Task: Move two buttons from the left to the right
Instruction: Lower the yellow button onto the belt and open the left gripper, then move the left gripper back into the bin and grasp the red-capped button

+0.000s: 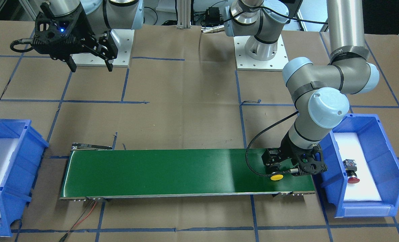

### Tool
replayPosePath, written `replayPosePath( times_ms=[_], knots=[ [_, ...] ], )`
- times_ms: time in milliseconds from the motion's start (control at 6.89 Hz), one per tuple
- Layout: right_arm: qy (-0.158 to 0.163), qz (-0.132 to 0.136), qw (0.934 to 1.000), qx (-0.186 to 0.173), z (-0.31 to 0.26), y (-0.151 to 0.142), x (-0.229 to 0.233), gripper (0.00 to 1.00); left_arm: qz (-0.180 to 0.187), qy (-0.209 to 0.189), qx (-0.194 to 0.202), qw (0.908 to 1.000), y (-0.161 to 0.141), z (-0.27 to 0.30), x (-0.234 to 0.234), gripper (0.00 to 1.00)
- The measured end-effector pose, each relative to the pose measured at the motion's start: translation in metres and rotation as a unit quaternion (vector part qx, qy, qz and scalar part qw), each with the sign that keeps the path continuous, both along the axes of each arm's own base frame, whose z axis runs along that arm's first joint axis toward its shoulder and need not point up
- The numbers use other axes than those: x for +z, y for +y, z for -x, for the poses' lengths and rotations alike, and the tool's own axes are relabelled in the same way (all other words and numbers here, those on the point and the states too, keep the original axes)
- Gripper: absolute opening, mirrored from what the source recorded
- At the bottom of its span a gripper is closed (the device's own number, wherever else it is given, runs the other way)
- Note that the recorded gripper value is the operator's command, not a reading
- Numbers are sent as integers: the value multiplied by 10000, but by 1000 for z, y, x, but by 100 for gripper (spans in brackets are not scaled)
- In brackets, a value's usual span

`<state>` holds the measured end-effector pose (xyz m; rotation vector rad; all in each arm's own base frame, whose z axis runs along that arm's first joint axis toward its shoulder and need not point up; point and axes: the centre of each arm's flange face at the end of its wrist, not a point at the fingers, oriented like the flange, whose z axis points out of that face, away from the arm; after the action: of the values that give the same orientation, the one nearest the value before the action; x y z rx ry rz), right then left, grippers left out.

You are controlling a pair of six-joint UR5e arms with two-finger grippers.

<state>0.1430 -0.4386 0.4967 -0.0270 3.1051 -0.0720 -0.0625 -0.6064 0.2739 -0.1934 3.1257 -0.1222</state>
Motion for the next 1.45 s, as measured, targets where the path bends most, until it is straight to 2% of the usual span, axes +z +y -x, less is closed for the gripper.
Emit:
replayPosePath(
  times_ms=[290, 580, 870, 1015, 1450],
  knots=[
    [0, 0, 10000, 0, 0, 0, 0, 100, -23, 1, -8, 10000, 6, 0, 42, 100],
    [0, 1, 10000, 0, 0, 0, 0, 100, -190, 26, -41, 9998, 22, 2, 103, 100],
    [-5, 0, 10000, 0, 0, 0, 0, 100, -272, 45, -68, 9996, 30, -5, 131, 100],
    [-5, 0, 10000, 0, 0, 0, 0, 100, -266, 49, -144, 9995, 28, -21, 133, 100],
    [0, 0, 10000, 2, 0, 0, 0, 100, -227, -19, -400, 9989, 22, -122, 138, 100]
  ],
)
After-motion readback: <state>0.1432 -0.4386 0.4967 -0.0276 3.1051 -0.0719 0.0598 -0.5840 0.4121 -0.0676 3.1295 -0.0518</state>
